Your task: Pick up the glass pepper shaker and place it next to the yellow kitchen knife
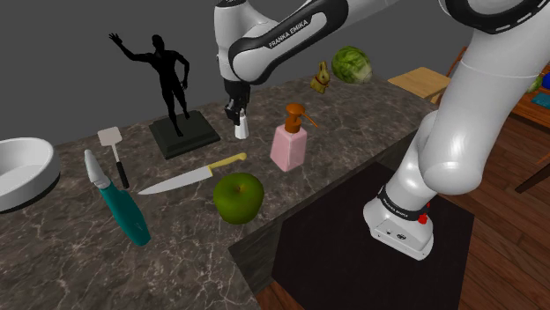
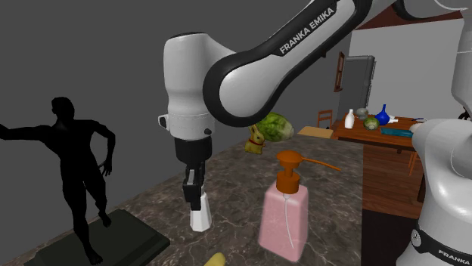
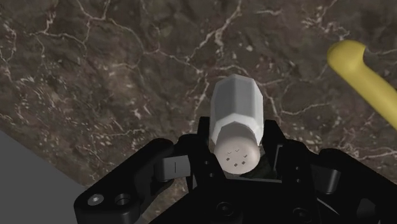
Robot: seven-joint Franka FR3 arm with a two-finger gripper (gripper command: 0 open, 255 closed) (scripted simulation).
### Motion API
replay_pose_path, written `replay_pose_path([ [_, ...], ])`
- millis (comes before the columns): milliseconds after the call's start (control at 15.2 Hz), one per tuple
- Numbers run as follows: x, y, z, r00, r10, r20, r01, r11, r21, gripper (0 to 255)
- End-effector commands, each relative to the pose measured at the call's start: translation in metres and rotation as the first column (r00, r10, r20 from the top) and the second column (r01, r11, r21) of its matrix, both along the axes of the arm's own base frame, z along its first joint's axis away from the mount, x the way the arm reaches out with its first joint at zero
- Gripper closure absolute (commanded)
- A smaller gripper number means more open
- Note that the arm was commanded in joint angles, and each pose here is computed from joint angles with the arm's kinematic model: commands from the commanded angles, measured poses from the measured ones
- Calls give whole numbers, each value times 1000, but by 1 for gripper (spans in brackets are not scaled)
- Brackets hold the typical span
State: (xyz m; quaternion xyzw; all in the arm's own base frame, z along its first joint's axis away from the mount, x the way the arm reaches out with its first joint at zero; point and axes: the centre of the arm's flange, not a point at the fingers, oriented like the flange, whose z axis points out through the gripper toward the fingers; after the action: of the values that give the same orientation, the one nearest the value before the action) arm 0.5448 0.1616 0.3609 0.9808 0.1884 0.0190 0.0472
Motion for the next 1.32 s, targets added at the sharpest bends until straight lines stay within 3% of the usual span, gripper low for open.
replay_pose_path([
  [0, 0, 0, 0, 1000, 0, 0, 0, 1000, 0, 255],
  [66, 0, 0, 0, 1000, 0, 0, 0, 1000, 0, 255],
  [132, 0, 0, 0, 1000, 0, 0, 0, 1000, 0, 0],
  [462, 0, 0, 0, 1000, 0, 0, 0, 1000, 0, 0],
  [726, -3, 4, 50, 1000, 0, 0, 0, 1000, 0, 0],
  [1254, -3, 4, 50, 1000, 0, 0, 0, 1000, 0, 0],
])
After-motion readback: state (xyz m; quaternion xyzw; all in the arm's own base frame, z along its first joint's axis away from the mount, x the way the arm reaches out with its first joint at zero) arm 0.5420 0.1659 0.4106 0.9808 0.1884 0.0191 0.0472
